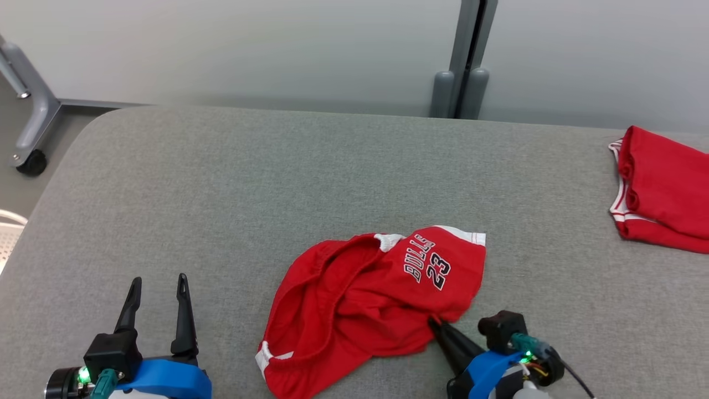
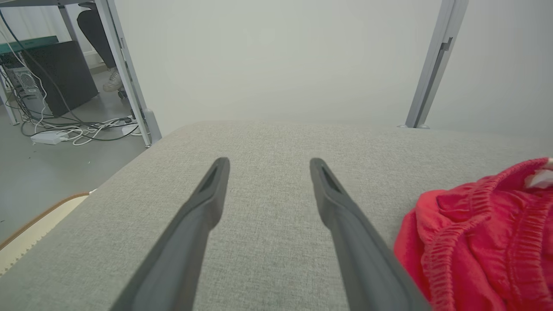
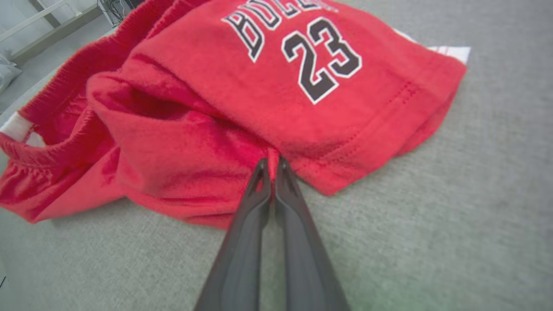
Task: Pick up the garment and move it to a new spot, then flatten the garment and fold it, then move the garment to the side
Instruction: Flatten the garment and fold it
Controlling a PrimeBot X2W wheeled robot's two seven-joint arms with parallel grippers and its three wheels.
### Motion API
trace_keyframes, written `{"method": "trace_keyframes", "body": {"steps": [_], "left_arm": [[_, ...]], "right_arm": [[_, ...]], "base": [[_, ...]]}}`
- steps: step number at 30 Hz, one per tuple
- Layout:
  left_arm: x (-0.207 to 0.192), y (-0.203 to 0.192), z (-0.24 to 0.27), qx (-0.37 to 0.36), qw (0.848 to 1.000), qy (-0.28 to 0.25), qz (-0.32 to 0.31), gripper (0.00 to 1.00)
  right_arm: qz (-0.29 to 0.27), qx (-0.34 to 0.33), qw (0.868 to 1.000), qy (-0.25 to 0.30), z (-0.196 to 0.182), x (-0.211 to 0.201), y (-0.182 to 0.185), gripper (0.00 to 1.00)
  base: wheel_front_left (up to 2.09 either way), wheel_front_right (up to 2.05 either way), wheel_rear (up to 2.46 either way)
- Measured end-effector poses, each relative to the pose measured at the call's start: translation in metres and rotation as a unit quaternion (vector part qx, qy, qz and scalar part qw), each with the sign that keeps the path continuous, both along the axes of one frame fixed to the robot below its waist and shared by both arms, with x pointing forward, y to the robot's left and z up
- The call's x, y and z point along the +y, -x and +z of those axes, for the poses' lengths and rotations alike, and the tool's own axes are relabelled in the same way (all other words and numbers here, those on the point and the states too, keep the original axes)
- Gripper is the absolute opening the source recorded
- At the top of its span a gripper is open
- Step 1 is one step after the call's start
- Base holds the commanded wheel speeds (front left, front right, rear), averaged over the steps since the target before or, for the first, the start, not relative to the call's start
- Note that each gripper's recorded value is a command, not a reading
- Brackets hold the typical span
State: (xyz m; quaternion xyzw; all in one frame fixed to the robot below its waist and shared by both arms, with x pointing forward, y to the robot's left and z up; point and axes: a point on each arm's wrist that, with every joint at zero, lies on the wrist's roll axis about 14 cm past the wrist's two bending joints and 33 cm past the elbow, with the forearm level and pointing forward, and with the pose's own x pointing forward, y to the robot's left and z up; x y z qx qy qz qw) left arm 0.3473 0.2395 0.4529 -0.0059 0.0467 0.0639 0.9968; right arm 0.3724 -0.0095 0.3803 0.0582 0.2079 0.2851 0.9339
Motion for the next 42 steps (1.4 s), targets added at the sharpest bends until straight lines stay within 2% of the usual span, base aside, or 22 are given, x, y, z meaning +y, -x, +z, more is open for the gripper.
{"method": "trace_keyframes", "body": {"steps": [8, 16, 17, 18, 19, 23, 32, 38, 42], "left_arm": [[-0.014, -0.008, 0.005, -0.010, 1.000, 0.004, -0.022, 1.00], [-0.023, -0.010, 0.003, -0.008, 0.999, 0.007, -0.036, 1.00], [-0.024, -0.011, 0.003, -0.007, 0.999, 0.007, -0.036, 1.00], [-0.024, -0.011, 0.002, -0.007, 0.999, 0.007, -0.037, 1.00], [-0.025, -0.012, 0.002, -0.007, 0.999, 0.008, -0.038, 1.00], [-0.026, -0.012, 0.003, -0.008, 0.999, 0.008, -0.039, 1.00], [-0.025, -0.011, 0.008, -0.015, 0.999, 0.003, -0.040, 1.00], [-0.032, -0.012, 0.006, -0.013, 0.999, 0.002, -0.050, 1.00], [-0.052, -0.015, 0.006, -0.011, 0.996, -0.007, -0.086, 1.00]], "right_arm": [[-0.079, -0.060, 0.995, -0.013, 0.030, -0.059, -0.011, 0.00], [-0.137, -0.019, 0.990, 0.009, 0.020, -0.108, 0.025, 0.00], [-0.143, -0.023, 0.989, 0.011, 0.022, -0.112, 0.027, 0.32], [-0.153, -0.029, 0.988, 0.004, 0.026, -0.114, 0.026, 0.92], [-0.158, -0.029, 0.987, 0.001, 0.028, -0.115, 0.026, 1.00], [-0.182, -0.057, 0.982, -0.011, 0.042, -0.120, 0.021, 1.00], [-0.239, -0.149, 0.959, -0.022, 0.078, -0.147, 0.005, 1.00], [-0.243, -0.155, 0.958, -0.015, 0.078, -0.148, -0.001, 1.00], [-0.246, -0.165, 0.955, -0.019, 0.085, -0.148, -0.004, 1.00]], "base": [[0.00, 0.00, 0.00], [0.00, 0.00, 0.00], [0.00, 0.00, 0.00], [0.00, 0.00, 0.00], [0.00, 0.00, 0.00], [0.00, 0.00, 0.00], [0.00, 0.00, 0.00], [0.00, 0.00, 0.00], [0.00, 0.00, 0.00]]}}
